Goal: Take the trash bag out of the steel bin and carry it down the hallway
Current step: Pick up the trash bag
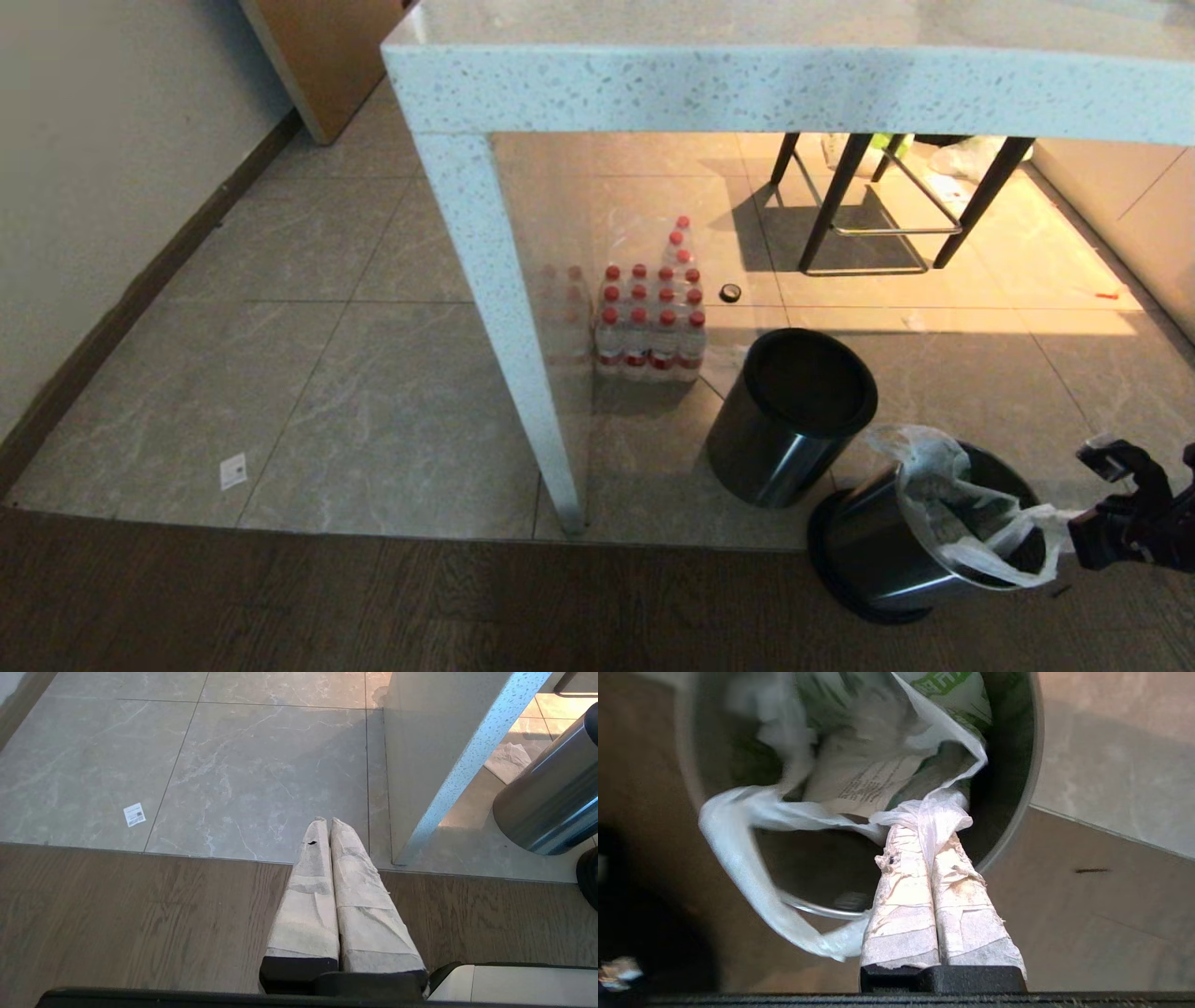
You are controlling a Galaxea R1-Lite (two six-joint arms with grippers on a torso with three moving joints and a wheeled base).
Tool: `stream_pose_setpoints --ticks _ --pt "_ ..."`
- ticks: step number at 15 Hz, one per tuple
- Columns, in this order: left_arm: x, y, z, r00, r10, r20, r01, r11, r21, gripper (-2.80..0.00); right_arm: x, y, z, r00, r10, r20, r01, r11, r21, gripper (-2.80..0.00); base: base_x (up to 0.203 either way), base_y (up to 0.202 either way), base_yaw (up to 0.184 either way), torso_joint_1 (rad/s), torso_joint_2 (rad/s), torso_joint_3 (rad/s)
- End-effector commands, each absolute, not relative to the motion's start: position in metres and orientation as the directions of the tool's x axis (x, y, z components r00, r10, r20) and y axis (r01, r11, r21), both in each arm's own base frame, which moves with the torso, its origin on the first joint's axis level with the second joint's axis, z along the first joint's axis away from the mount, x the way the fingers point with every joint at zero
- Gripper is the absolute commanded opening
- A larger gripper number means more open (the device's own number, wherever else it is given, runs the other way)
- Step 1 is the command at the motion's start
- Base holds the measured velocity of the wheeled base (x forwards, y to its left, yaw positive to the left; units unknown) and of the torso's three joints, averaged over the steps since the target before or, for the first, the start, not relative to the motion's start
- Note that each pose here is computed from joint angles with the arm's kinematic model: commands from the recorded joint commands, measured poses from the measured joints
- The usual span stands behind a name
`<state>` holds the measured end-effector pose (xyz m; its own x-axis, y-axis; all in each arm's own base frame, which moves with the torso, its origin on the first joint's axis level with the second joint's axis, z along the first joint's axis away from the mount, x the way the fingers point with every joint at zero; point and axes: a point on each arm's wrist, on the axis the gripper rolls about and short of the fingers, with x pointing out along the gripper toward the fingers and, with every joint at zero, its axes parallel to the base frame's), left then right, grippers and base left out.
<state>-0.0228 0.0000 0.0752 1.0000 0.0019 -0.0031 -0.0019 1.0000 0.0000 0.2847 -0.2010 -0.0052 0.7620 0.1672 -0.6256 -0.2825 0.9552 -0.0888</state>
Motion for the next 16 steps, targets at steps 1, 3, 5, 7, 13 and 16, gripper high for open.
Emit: stream_pose_setpoints --ticks 1,3,5,7,13,16 --pt "-0.023 0.0 0.075 1.0 0.002 -0.005 -0.002 1.0 0.0 -2.8 0.281 -0.197 0.009 0.78 0.173 -0.602 -0.285 0.954 -0.096 -2.8 0.0 0.0 0.0 0.0 0.0 0.0" --pt "-0.023 0.0 0.075 1.0 0.002 -0.005 -0.002 1.0 0.0 -2.8 0.27 -0.189 0.019 0.785 0.201 -0.586 -0.299 0.951 -0.074 -2.8 0.0 0.0 0.0 0.0 0.0 0.0" --pt "-0.023 0.0 0.075 1.0 0.003 -0.003 -0.003 1.0 0.0 -2.8 0.257 -0.179 0.033 0.79 0.221 -0.572 -0.313 0.948 -0.066 -2.8 0.0 0.0 0.0 0.0 0.0 0.0" --pt "-0.023 0.0 0.075 1.0 0.002 -0.004 -0.002 1.0 0.0 -2.8 0.246 -0.17 0.043 0.792 0.226 -0.568 -0.316 0.947 -0.064 -2.8 0.0 0.0 0.0 0.0 0.0 0.0" --pt "-0.023 0.0 0.075 1.0 0.002 -0.004 -0.002 1.0 0.0 -2.8 0.222 -0.151 0.083 0.783 0.283 -0.554 -0.351 0.936 -0.017 -2.8 0.0 0.0 0.0 0.0 0.0 0.0" --pt "-0.023 0.0 0.075 1.0 0.003 -0.005 -0.003 1.0 0.0 -2.8 0.21 -0.14 0.103 0.781 0.33 -0.531 -0.385 0.923 0.009 -2.8 0.0 0.0 0.0 0.0 0.0 0.0"
